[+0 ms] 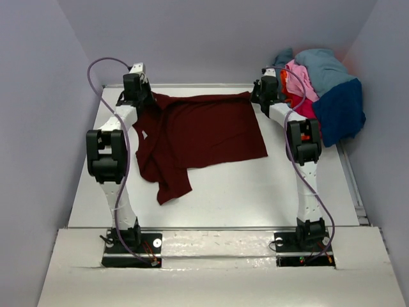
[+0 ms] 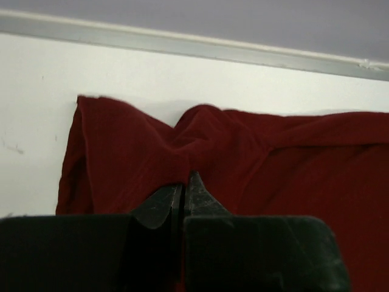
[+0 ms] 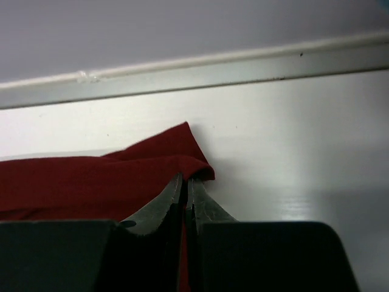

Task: Fold and stack the t-shirts
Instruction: Fold the flattened tshirt in 1/3 of the way

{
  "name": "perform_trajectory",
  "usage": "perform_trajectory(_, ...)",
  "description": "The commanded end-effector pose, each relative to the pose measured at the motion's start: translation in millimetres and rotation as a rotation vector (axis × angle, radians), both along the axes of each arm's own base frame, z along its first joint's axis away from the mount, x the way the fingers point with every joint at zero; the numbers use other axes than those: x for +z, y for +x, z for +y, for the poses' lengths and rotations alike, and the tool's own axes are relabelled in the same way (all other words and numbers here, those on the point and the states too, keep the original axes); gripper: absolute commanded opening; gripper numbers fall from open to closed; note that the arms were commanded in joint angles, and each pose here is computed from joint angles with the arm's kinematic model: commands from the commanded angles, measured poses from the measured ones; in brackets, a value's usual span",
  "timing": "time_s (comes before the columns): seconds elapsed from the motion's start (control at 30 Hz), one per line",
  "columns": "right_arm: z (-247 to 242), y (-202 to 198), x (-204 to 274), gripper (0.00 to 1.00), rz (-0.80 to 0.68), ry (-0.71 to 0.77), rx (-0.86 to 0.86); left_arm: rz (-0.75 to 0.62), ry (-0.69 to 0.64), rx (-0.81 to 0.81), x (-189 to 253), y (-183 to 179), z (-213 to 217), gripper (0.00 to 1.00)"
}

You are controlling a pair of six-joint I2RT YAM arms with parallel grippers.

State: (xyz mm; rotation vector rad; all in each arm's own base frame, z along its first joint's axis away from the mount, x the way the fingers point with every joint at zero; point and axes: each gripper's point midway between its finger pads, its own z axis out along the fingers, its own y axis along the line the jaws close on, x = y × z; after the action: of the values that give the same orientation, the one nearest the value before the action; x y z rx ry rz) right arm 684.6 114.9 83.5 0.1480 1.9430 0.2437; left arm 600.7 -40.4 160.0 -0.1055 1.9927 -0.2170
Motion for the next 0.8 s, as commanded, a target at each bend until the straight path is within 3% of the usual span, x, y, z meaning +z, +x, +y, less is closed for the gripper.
perform_trajectory(0.0,-6,-5,48,0.07,-0.061,0.030,-0.006,-0.213,-0.088,0.043,88,-22,-1,0.06)
perform_trajectory(0.23,-5,-12,33,0.07,-0.006,0.047,-0.013,-0.184,-0.162,0.030,88,-60,-14,0.06)
perform_trajectory(0.5,-1,-14,33,0.07,0.020,0.064,0.002,-0.088,-0.258,0.018,54,-89,-46,0.06)
perform_trajectory(0.77,-1,-30,14,0.07,0.108,0.075,-0.003,-0.025,-0.268,0.089,24,-114,-35,0.06)
